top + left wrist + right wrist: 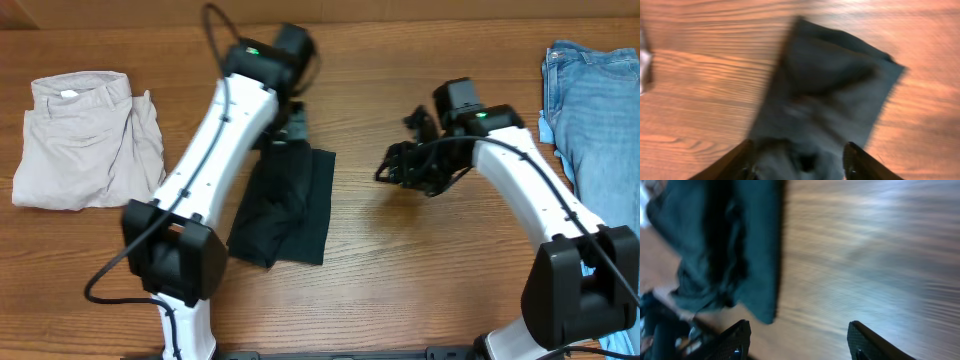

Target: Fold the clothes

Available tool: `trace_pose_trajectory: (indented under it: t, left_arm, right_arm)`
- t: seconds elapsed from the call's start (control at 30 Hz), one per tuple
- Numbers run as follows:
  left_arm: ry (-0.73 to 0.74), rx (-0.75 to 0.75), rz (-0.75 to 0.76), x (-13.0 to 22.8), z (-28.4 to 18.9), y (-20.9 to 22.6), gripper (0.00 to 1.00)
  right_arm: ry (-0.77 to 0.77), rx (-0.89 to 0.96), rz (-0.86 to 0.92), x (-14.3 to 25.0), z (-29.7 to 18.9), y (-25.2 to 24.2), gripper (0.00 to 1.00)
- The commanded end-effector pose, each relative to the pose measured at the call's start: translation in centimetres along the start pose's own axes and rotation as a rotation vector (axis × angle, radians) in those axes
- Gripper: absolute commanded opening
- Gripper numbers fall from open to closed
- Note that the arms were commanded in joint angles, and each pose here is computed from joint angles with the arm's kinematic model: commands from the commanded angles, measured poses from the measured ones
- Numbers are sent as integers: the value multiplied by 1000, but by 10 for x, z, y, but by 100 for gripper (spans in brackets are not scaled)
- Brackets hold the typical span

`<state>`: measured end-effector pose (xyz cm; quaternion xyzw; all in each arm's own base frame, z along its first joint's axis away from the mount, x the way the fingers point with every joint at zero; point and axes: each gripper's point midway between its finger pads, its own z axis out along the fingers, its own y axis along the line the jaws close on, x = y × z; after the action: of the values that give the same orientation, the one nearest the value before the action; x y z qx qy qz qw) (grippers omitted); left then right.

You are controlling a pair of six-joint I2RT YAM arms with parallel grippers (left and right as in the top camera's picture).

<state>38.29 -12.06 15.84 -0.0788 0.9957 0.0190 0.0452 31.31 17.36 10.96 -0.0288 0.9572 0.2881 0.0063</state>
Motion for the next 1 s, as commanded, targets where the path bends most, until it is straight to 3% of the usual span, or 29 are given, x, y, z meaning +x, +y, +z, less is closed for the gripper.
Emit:
trace_pose_trajectory:
  t: [0.0, 0.1, 0.23, 0.37, 0.4, 0.43, 0.47, 0.53, 0.63, 0.7, 0.77, 0.8, 0.83, 0.9, 0.93, 0.97]
  left_arm:
    - [22, 56, -139, -27, -2, 71, 60]
    - [68, 131, -223, -31, -1, 119, 58]
    - [90, 125, -207, -26, 0, 140, 59]
    - [83, 122, -199, -28, 0, 140, 60]
    - [78, 123, -199, -29, 0, 140, 60]
    - [77, 123, -199, -29, 0, 140, 60]
    - [78, 123, -199, -29, 0, 140, 60]
    - [79, 122, -190, -29, 0, 141, 60]
    - [74, 121, -184, -30, 0, 141, 61]
    - [65, 122, -184, -32, 0, 141, 61]
    - [64, 122, -184, -32, 0, 141, 62]
    - [65, 122, -184, -32, 0, 141, 62]
    - [64, 122, -184, -32, 0, 141, 63]
    - [66, 122, -183, -32, 0, 141, 63]
    - [70, 126, -153, -30, 0, 140, 63]
    - [71, 127, -127, -30, 0, 139, 62]
  right_arm:
    - [73, -99, -62, 28, 20, 70, 67]
    - [14, 27, -32, 46, 61, 111, 81]
    - [-33, 25, 15, 50, 125, 144, 84]
    - [19, -103, -16, 52, 153, 169, 84]
    - [15, -119, -25, 50, 154, 173, 80]
    - [26, -106, -17, 53, 155, 169, 28]
    - [56, -66, 15, 58, 153, 157, 9]
    - [86, -4, 31, 59, 144, 134, 4]
    - [49, 123, 26, 43, 110, 89, 4]
    - [45, 163, -34, 37, 97, 72, 15]
    - [37, 245, -2, 33, 89, 48, 43]
    - [37, 263, -17, 31, 86, 42, 63]
    - [33, 281, -27, 29, 84, 36, 66]
    - [17, 336, -13, 26, 79, 23, 63]
    - [56, 241, -54, 30, 79, 37, 46]
    - [80, 138, -131, 33, 79, 56, 40]
